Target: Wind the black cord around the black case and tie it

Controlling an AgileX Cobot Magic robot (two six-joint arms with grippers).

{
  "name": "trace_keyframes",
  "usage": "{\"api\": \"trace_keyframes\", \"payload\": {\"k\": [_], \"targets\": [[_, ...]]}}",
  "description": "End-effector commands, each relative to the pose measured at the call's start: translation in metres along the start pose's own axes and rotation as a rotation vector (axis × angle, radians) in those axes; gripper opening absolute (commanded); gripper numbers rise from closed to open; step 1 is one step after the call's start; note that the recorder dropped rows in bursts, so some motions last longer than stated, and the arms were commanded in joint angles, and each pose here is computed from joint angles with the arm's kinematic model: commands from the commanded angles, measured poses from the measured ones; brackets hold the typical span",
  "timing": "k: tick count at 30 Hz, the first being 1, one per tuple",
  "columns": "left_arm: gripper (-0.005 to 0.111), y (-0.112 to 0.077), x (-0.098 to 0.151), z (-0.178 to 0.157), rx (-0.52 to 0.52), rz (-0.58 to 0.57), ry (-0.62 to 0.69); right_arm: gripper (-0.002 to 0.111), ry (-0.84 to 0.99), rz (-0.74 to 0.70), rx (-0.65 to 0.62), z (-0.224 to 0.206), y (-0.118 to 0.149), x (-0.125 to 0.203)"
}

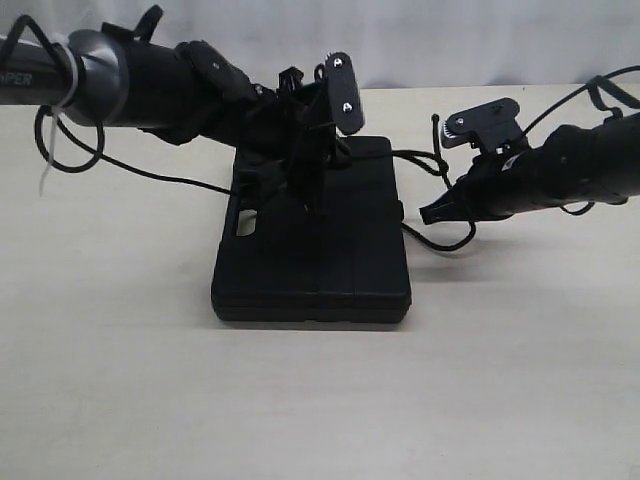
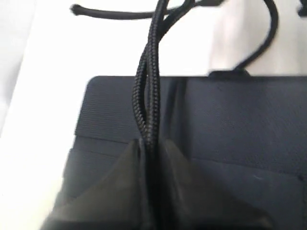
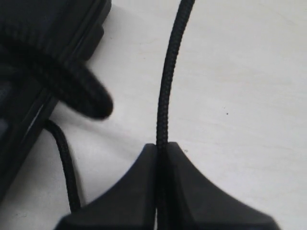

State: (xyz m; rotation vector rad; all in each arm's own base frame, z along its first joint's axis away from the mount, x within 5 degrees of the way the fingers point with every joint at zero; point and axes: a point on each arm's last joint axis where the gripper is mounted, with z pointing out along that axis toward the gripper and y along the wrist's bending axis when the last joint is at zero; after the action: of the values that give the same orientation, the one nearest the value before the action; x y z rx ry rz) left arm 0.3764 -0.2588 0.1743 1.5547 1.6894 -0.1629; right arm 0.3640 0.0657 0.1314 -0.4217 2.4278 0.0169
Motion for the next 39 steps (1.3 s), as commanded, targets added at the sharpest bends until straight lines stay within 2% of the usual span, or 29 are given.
{"api": "trace_keyframes", "payload": {"k": [1, 4, 8, 13, 16, 19, 21, 32, 34, 37, 39], "targets": [[0.000, 0.026, 0.010, -0.011, -0.122, -0.317, -0.047, 0.004, -0.018, -0.042, 0.003, -0.008, 0.000, -0.004], [0.000, 0.042, 0.027, -0.018, -0.163, -0.419, -0.052, 0.004, -0.020, -0.102, -0.009, -0.008, 0.007, -0.005], [0.000, 0.049, 0.037, -0.019, -0.183, -0.437, -0.037, 0.004, -0.071, -0.214, -0.033, -0.009, 0.030, -0.012], [0.000, 0.051, 0.039, -0.020, -0.196, -0.429, -0.029, 0.004, -0.086, -0.309, -0.054, -0.012, 0.045, -0.014], [0.000, 0.051, 0.040, -0.020, -0.196, -0.380, -0.012, 0.004, -0.094, -0.323, -0.053, -0.011, 0.048, -0.012], [0.000, 0.044, 0.040, -0.019, -0.125, -0.254, 0.007, 0.004, -0.117, -0.325, -0.047, -0.014, 0.049, -0.014], [0.000, 0.043, 0.041, -0.019, -0.115, -0.191, 0.027, 0.004, -0.133, -0.322, -0.043, -0.018, 0.048, -0.017], [0.000, 0.045, 0.043, -0.019, -0.136, -0.188, 0.036, 0.004, -0.111, -0.323, -0.059, -0.025, 0.049, -0.018], [0.000, 0.047, 0.044, -0.019, -0.168, -0.201, 0.042, 0.004, -0.090, -0.327, -0.068, -0.025, 0.049, -0.016], [0.000, 0.059, 0.048, -0.022, -0.307, -0.273, 0.067, 0.004, -0.072, -0.334, -0.076, -0.025, 0.050, -0.014], [0.000, 0.062, 0.049, -0.024, -0.342, -0.274, 0.078, 0.004, -0.071, -0.336, -0.076, -0.025, 0.050, -0.014]]}}
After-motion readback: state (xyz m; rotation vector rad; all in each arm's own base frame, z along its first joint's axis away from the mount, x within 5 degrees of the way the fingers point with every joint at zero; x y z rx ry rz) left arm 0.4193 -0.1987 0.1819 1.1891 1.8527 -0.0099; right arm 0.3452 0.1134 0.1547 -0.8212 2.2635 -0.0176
